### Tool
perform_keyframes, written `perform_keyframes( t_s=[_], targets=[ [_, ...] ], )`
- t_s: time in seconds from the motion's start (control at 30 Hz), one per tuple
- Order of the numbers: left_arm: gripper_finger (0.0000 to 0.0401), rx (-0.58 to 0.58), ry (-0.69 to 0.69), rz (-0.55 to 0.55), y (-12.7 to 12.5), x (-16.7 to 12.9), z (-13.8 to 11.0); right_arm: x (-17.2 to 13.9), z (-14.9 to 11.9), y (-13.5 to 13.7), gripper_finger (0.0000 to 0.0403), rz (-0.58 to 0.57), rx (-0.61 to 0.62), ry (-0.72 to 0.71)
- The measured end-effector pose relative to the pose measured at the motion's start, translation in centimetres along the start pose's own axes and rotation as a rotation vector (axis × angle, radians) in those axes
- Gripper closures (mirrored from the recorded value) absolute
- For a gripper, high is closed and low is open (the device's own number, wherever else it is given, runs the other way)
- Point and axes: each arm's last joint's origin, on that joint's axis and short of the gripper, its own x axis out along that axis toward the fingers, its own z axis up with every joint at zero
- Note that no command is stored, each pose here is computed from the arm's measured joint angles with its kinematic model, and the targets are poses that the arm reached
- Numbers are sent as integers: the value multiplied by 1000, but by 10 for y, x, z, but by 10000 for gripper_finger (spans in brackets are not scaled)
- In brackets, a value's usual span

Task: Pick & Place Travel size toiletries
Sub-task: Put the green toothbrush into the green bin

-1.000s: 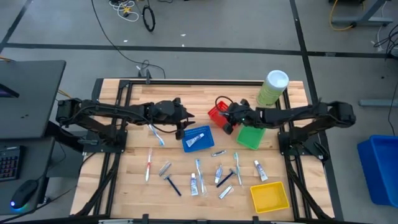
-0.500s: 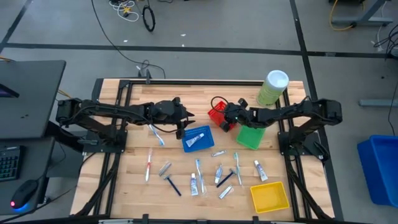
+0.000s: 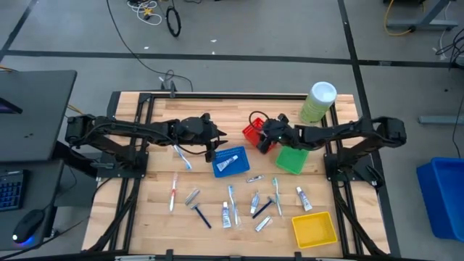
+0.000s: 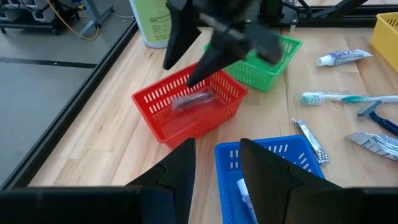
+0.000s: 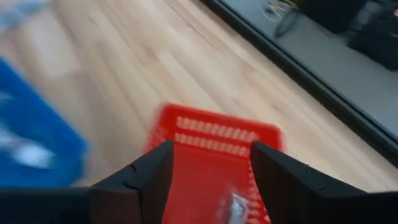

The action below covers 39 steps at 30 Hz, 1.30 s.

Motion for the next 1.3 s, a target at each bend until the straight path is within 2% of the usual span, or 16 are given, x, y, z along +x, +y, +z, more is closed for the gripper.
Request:
perform_keyframes(
  t_s=[0.27, 0.4, 0.53, 0.9, 1.3],
  targets=[
    [268, 0, 0, 0, 0, 0, 0, -14, 10, 24, 181, 514, -45, -50],
    [268, 0, -1, 0, 0, 0, 0, -19, 7, 33, 194, 661, -75, -26],
    [268, 1, 1, 0, 0, 0, 0, -23, 5, 40, 208, 717, -94, -19],
    [269, 5, 10, -1, 0, 0, -1, -29, 1, 50, 236, 751, -118, -10],
    [269, 5, 5, -1, 0, 0, 0, -37, -18, 61, 248, 772, -208, 143]
  ],
)
